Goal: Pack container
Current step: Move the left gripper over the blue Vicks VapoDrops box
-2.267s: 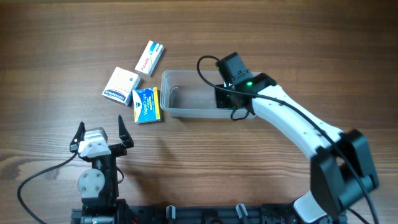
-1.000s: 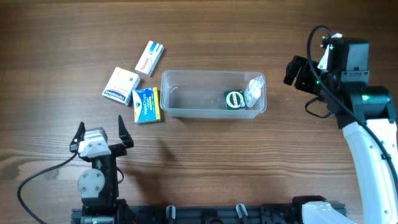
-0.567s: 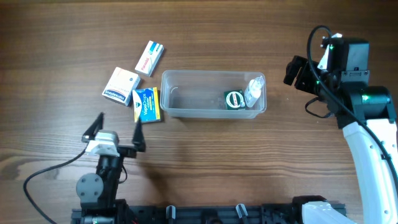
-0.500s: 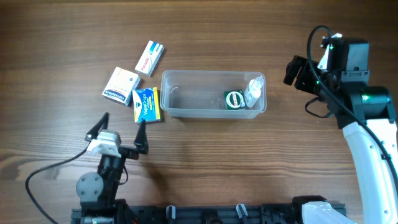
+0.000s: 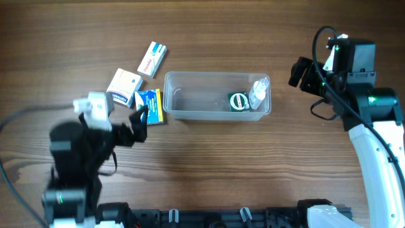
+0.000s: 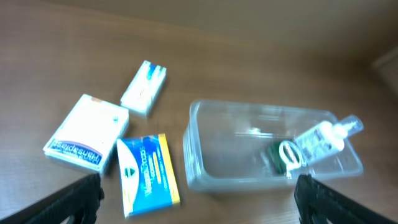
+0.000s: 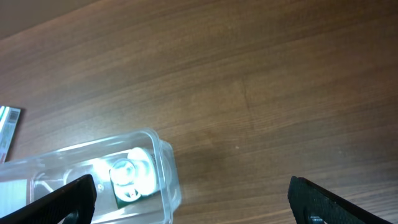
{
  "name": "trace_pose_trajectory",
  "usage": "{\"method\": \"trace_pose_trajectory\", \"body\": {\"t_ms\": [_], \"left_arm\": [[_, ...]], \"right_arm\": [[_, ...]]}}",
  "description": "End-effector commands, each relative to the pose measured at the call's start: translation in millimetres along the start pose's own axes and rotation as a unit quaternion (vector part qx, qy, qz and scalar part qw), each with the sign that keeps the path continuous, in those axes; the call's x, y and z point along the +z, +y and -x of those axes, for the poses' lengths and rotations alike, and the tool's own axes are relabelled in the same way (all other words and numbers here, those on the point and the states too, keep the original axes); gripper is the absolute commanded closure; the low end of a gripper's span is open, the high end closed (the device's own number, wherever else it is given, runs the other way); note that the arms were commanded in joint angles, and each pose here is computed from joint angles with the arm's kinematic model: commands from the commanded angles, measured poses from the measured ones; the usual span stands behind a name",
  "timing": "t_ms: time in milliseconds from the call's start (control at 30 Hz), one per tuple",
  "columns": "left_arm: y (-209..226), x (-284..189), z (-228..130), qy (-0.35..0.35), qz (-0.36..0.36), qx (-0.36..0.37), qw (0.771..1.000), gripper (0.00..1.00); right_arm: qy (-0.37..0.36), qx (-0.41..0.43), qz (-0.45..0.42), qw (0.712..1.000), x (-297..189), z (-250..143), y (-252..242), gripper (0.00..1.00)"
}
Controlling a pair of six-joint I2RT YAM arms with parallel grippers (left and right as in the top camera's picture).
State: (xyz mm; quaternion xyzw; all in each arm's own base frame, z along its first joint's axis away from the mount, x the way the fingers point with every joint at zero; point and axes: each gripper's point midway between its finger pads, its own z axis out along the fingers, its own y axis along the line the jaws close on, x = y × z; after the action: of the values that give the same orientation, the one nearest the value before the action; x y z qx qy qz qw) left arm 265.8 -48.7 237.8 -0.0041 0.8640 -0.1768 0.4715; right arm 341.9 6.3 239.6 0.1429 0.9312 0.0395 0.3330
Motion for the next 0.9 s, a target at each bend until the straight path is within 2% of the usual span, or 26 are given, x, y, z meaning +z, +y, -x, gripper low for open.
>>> {"method": "trace_pose_trajectory", "body": {"t_ms": [0, 300, 433, 533, 633, 700, 867], "left_arm": [[7.5, 33.3, -3.9, 0.093, 0.005, -0.037, 0.995, 0.00], [24.7, 86.4, -50.6, 0.208, 0.001, -0.088, 0.974, 0.00], [28.3, 97.3, -54.4, 0.214, 0.011, -0.078, 0.974, 0.01], [33.9, 105.1, -54.7, 0.209, 0.044, -0.052, 0.975, 0.01], [44.1, 113.6, -55.9, 0.201, 0.115, -0.016, 0.973, 0.01], [45.5, 116.8, -55.8, 0.198, 0.129, -0.005, 0.972, 0.00], [47.7, 128.2, -57.2, 0.194, 0.136, -0.006, 0.971, 0.09]], "right_arm": [[-0.006, -0.007, -0.002, 1.000, -2.1, 3.9, -0.5, 0.00], [-0.006, -0.007, -0.002, 1.000, -2.1, 3.8, -0.4, 0.00], [-0.006, -0.007, -0.002, 1.000, -2.1, 3.9, -0.5, 0.00], [-0.006, -0.007, -0.002, 1.000, -2.1, 3.8, -0.4, 0.00], [-0.006, -0.007, -0.002, 1.000, -2.1, 3.9, -0.5, 0.00], [-0.006, -0.007, -0.002, 1.000, -2.1, 3.8, -0.3, 0.00], [-0.006, -0.007, -0.002, 1.000, -2.1, 3.9, -0.5, 0.00]]}}
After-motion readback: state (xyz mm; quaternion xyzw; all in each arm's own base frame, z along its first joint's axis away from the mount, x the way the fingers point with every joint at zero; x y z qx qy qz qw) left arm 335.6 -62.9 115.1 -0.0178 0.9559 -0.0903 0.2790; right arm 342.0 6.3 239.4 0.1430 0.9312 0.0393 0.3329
